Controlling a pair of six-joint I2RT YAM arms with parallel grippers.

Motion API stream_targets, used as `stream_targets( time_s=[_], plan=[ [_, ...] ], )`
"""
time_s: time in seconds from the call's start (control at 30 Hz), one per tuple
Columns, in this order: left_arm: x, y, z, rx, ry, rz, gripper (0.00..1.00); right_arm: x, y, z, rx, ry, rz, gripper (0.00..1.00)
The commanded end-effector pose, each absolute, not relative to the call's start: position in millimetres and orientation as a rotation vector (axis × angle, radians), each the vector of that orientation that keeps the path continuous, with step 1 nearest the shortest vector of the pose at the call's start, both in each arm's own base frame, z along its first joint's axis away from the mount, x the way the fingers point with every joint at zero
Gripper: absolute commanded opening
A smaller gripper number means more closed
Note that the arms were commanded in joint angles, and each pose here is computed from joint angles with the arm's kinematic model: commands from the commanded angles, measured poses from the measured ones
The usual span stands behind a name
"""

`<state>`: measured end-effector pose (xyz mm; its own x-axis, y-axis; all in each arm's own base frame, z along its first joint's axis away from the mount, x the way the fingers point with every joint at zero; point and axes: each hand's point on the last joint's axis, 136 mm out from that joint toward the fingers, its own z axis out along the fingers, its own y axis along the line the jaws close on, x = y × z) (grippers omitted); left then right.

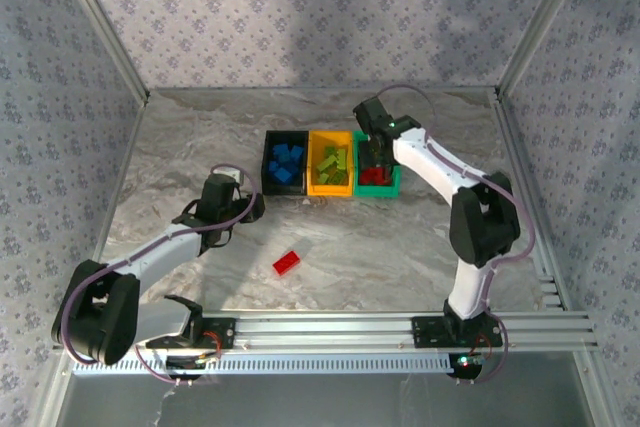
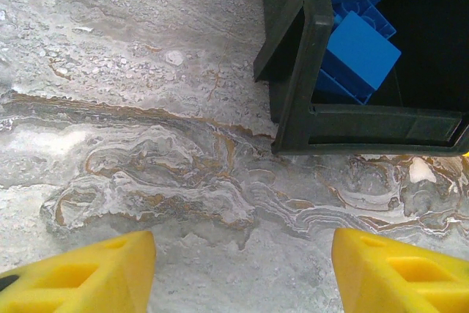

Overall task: Sort the legos into containers by color
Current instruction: Place the lego in the container, then pick up the lego from the middle-left of the table.

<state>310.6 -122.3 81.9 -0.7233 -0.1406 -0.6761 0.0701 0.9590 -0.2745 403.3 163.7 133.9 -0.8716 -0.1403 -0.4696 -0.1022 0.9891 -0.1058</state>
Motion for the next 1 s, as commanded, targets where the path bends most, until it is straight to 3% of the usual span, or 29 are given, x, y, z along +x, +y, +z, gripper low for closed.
stream_targets(
  time_s=[0.0,0.6,0.97],
  plan=[
    [319,-128,91,-0.059,2.335,-0.403,0.64,387,156,146,-0.151,2.592,-0.112,0.52],
    [314,-117,87,-0.065,2.348,-0.332,0.65,334,118,121,-0.121,2.469,-0.066,0.55],
    [274,-155,76,0.009,2.509,-0.642,0.65,331,121,107,-0.167,2.351,-0.030,0.55]
  ],
)
